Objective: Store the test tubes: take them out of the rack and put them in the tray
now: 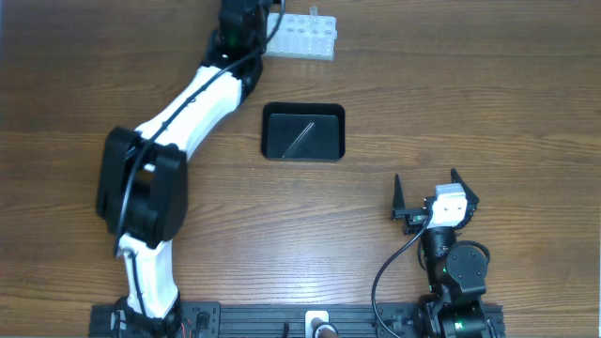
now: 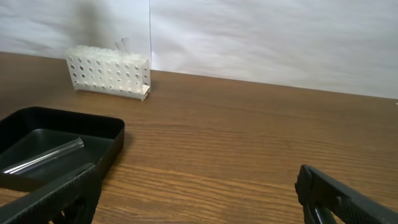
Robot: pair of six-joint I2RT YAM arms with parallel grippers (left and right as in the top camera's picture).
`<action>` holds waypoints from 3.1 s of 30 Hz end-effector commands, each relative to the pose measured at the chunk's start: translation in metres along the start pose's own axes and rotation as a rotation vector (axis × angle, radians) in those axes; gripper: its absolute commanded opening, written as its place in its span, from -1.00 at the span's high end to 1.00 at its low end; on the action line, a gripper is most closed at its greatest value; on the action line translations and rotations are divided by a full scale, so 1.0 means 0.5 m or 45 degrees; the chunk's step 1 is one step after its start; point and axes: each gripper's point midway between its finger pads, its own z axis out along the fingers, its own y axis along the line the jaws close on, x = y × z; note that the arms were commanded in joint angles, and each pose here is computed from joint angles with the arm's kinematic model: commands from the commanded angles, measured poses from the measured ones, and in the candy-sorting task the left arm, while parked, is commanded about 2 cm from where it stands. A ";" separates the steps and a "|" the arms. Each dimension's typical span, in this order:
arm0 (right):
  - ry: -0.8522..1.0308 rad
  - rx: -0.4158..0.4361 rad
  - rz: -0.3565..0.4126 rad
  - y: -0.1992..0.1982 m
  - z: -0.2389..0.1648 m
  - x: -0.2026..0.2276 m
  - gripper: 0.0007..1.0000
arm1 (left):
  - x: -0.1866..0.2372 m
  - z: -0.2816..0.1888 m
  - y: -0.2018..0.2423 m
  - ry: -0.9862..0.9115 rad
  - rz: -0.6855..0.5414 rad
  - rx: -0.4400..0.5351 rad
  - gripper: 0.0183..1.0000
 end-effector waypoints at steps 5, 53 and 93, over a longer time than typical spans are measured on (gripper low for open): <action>0.009 0.018 -0.001 -0.005 0.001 0.006 -0.99 | -0.096 -0.106 -0.005 0.233 -0.135 0.029 0.95; 0.009 0.018 -0.001 -0.005 0.001 0.006 -0.98 | 0.505 -0.359 -0.053 1.603 0.176 0.064 0.85; 0.009 0.018 -0.001 -0.005 0.001 0.006 -0.98 | -0.217 -0.286 0.068 0.402 -0.128 0.175 -1.00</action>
